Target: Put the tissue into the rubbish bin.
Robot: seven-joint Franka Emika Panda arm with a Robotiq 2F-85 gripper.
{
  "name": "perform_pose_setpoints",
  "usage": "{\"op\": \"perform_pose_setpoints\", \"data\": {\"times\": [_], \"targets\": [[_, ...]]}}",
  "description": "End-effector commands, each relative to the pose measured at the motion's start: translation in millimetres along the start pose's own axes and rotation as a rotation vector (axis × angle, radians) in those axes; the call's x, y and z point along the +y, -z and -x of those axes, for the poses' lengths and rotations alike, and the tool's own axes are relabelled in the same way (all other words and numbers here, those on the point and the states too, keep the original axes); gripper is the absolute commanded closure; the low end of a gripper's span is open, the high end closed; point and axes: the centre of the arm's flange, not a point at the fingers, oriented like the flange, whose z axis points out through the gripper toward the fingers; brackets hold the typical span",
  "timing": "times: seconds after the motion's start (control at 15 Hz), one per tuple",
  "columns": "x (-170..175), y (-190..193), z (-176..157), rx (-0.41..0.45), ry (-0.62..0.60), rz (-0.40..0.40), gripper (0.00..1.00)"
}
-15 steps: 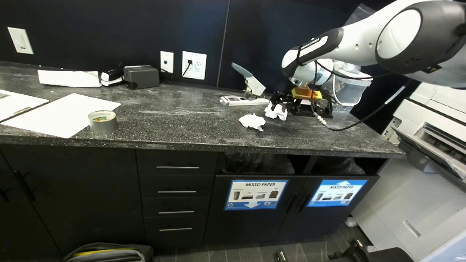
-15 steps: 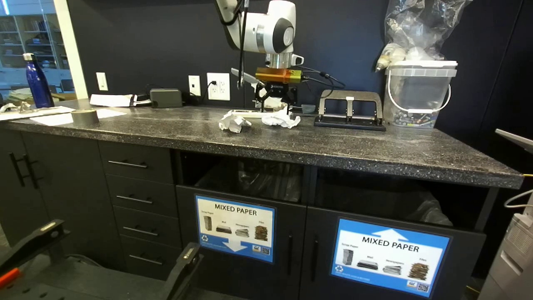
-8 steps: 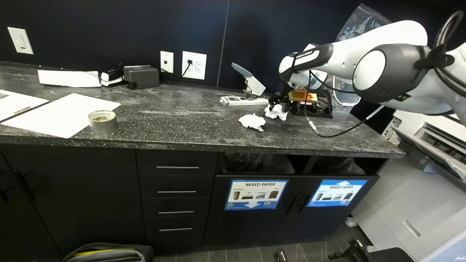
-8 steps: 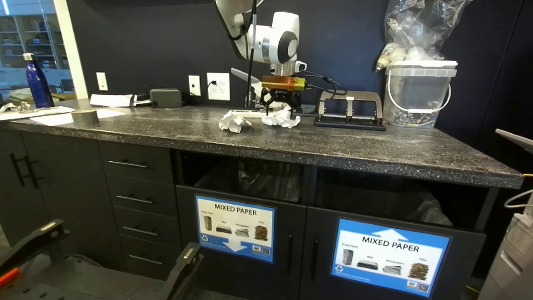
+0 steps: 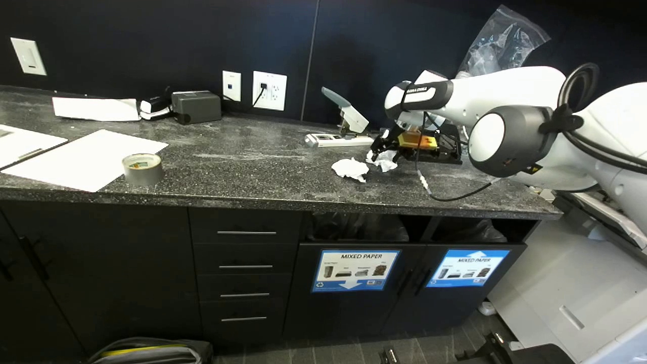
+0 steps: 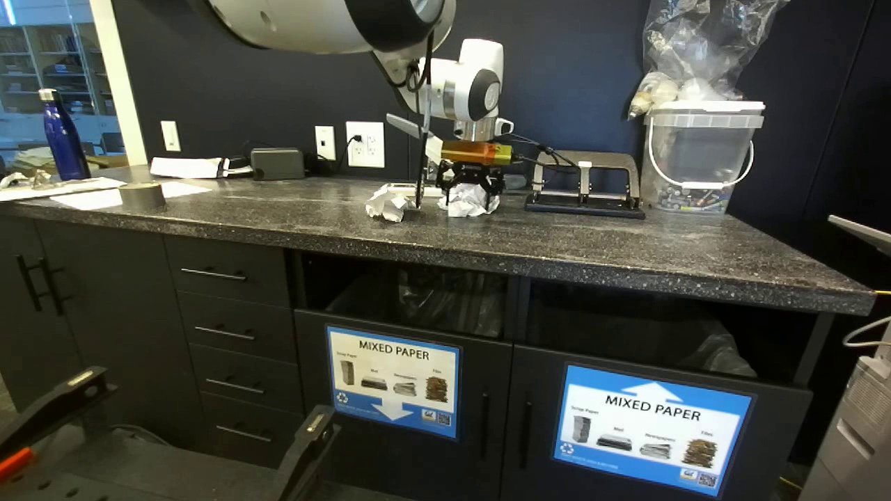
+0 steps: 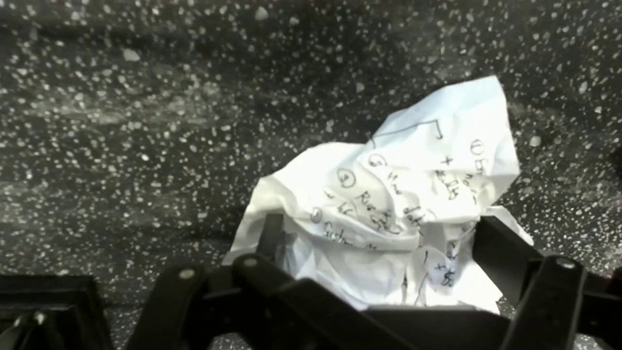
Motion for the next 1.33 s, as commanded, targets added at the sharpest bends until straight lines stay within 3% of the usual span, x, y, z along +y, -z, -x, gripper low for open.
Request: {"op": "perform_pose_setpoints", "data": {"times": [0.0,0.07,0.13,0.27,0.6,0.8,0.93,1.27], "targets": [[20.3,-27.0,-67.6,0.009,0.024,0.011,0.00],[20.4,-28.1,-67.6,0.010,0.032,0.013,0.02],[20.2,-28.7,-67.9,0.010,0.046,0.018,0.26],[19.8,-29.2,-68.8,0.006,0.056,0.027,0.27],[19.9,-26.3,-69.8,-0.043,0.107,0.063,0.67],[15.2,-20.4,-55.4,-0.089,0.119,0.098,0.85],[8.9,-16.6,-36.4,-0.151,0.151,0.126,0.88],[-18.2,4.2,22.3,-0.290,0.228,0.172,0.84]]}}
